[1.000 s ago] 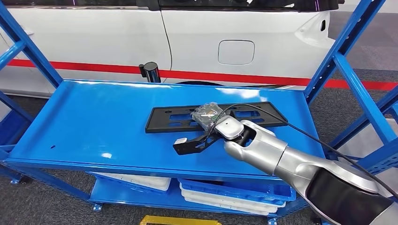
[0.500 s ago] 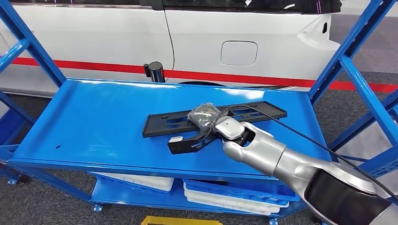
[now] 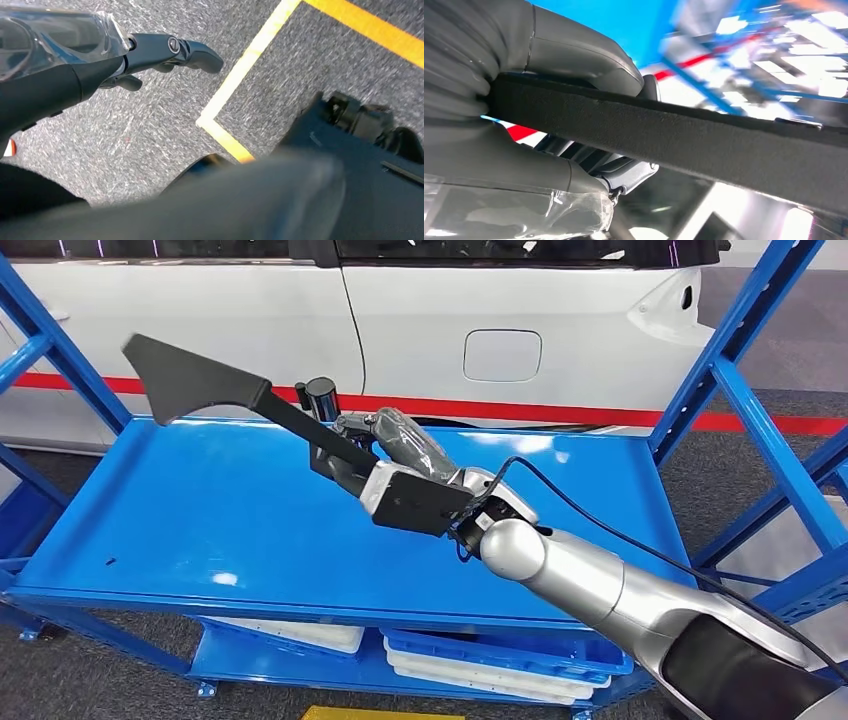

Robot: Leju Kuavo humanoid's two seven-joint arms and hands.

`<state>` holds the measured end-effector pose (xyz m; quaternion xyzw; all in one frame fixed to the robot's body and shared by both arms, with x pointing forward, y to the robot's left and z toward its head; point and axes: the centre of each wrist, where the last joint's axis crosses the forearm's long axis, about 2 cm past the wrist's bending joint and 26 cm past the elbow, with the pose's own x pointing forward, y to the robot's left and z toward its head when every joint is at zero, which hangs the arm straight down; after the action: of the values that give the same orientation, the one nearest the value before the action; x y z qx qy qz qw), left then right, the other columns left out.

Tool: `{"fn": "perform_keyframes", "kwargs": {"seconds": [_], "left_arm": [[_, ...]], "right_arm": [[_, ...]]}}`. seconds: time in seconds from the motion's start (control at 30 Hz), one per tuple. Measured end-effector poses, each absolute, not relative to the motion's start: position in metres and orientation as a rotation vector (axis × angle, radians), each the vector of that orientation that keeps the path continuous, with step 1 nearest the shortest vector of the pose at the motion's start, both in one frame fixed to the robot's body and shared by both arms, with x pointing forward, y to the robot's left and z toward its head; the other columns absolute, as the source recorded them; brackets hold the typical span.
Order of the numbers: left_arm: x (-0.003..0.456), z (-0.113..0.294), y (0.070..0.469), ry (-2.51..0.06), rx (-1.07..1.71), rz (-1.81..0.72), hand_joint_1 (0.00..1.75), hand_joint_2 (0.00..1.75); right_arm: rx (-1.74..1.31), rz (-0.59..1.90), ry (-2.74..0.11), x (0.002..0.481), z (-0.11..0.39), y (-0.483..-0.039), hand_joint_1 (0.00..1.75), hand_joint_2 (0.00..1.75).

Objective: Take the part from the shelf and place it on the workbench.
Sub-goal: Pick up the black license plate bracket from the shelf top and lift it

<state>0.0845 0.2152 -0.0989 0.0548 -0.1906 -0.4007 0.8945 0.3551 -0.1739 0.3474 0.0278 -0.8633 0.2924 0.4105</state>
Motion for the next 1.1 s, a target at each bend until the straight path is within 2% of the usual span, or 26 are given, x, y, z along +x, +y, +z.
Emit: {"fn": "perform_keyframes", "kwargs": {"seconds": [0.17, 0.47, 0.77, 1.1], "left_arm": [[0.090, -0.098, 0.216, -0.417, 0.139, -0.814, 0.00, 1.75], [0.091, -0.098, 0.217, -0.440, 0.156, -0.805, 0.00, 1.75], [0.096, -0.096, 0.216, -0.482, 0.136, -0.792, 0.00, 1.75], [0.097, -0.096, 0.217, -0.538, 0.106, -0.757, 0.00, 1.75]], "right_arm": [[0.395, 0.634, -2.316, 0.322, 0.377, -0.171, 1.75, 1.75], [0.749, 0.592, -2.367, 0.282, 0.389, -0.169, 1.75, 1.75], [0.887, 0.607, -2.329, 0.264, 0.385, -0.168, 1.75, 1.75], [0.906, 0.635, -2.331, 0.257, 0.385, -0.166, 1.75, 1.75]]}}
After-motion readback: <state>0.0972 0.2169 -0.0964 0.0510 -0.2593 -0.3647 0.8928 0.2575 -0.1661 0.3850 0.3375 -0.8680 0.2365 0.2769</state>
